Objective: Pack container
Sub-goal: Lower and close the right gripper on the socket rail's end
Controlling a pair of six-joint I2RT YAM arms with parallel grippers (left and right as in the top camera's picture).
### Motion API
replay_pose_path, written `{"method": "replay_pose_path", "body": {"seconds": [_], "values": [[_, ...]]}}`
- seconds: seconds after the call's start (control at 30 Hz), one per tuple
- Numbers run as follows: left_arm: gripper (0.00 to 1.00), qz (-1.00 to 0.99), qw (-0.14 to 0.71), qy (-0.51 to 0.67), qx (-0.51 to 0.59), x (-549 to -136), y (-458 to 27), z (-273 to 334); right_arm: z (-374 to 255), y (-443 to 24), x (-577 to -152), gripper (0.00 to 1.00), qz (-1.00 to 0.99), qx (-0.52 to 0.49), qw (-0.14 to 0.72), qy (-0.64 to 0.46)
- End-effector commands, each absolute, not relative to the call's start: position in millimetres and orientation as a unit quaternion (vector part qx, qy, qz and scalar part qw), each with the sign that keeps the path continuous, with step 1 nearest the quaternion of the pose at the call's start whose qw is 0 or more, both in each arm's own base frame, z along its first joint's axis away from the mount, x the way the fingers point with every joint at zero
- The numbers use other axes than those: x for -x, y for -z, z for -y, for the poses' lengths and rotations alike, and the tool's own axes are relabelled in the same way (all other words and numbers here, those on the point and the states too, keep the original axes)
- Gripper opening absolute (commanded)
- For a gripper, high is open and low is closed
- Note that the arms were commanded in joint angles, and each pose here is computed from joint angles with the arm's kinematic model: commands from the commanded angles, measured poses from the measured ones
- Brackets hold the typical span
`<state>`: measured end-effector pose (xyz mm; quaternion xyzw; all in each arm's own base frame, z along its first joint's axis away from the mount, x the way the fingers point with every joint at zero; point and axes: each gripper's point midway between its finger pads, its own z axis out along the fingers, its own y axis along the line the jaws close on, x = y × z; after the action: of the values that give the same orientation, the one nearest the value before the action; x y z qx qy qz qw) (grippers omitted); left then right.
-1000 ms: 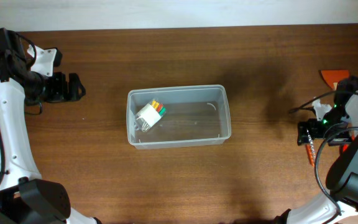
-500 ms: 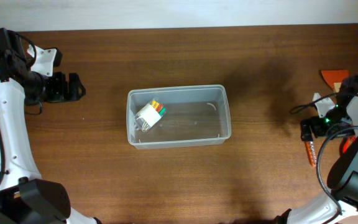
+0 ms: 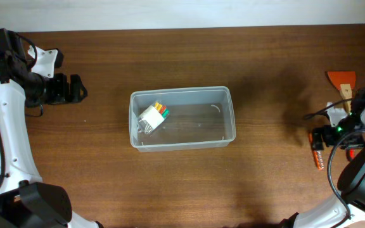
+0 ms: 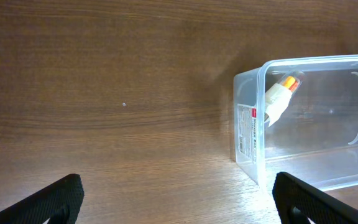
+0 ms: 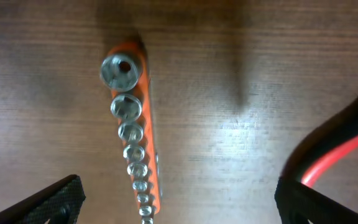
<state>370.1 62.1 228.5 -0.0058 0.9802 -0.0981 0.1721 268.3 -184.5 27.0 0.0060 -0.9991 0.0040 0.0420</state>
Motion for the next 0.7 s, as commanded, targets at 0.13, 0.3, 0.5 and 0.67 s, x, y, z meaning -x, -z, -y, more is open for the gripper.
{"method": "replay_pose_path", "body": {"seconds": [0.13,0.3,0.5,0.67], "values": [[0.99,-0.978,0.182,0.103,0.010,-374,-234,-63,176,1,-250,0.99,0.998,-0.026,0.062,0.003],[0.99,-0.978,0.182,0.103,0.010,-374,-234,-63,180,1,-257,0.99,0.998,-0.025,0.050,-0.005],[0.99,-0.978,0.182,0.103,0.010,-374,-234,-63,178,9,-253,0.99,0.998,-0.026,0.056,-0.001],[0.99,-0.978,0.182,0.103,0.010,-374,-234,-63,179,13,-256,0.99,0.998,-0.026,0.051,-0.002]]}}
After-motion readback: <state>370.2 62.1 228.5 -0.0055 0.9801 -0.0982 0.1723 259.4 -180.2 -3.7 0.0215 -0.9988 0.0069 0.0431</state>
